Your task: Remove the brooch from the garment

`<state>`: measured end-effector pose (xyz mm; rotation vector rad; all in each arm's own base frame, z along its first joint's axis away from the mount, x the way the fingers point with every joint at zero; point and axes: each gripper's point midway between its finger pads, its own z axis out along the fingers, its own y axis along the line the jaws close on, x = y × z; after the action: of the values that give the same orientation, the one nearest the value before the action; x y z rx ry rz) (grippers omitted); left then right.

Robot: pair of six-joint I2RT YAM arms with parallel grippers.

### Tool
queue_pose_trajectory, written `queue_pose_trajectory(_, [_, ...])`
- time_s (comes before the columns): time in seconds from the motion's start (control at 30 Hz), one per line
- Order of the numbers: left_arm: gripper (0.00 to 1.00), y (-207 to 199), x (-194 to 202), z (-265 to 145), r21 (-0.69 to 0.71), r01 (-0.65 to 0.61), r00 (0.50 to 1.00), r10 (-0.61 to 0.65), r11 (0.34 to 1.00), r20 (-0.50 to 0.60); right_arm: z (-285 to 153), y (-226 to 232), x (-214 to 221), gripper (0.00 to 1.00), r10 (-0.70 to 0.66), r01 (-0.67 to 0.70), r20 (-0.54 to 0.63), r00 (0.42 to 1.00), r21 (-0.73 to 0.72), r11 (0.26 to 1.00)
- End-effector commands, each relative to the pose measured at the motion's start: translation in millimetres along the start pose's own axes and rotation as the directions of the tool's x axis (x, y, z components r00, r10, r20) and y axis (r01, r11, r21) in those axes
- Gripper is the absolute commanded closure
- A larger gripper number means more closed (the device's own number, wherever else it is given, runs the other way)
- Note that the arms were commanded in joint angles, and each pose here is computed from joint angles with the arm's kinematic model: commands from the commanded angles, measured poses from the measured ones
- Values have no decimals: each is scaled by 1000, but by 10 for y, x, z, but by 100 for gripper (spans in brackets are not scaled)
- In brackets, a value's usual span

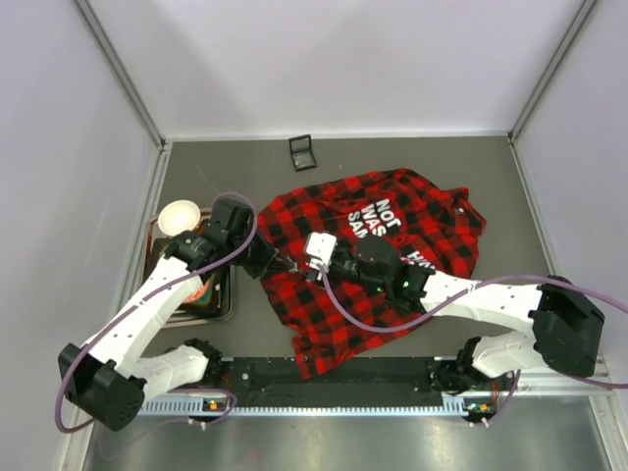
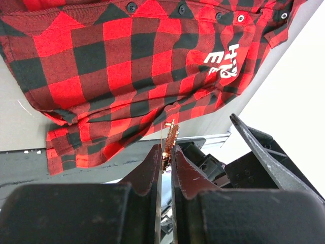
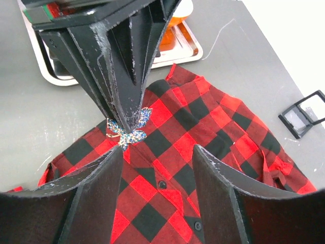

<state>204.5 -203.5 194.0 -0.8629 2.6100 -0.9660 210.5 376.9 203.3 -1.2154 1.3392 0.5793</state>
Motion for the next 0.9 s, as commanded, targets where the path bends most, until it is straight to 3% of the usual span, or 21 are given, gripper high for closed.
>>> queue_pose_trajectory(0.0, [100, -121, -68, -124, 27, 68, 997, -69, 997, 44, 43, 55, -375, 44, -28, 33, 139, 990, -37, 999])
queue_pose_trajectory(0.5, [100, -216, -85, -219, 59, 162, 984, -165, 985, 59, 90, 293, -257, 48, 40, -26, 134, 990, -98, 995])
queue_pose_trajectory(0.87, [100, -250, -17, -186, 79, 235, 972, -236, 969, 7, 132, 279, -286, 63, 61, -53, 145, 987, -56, 997])
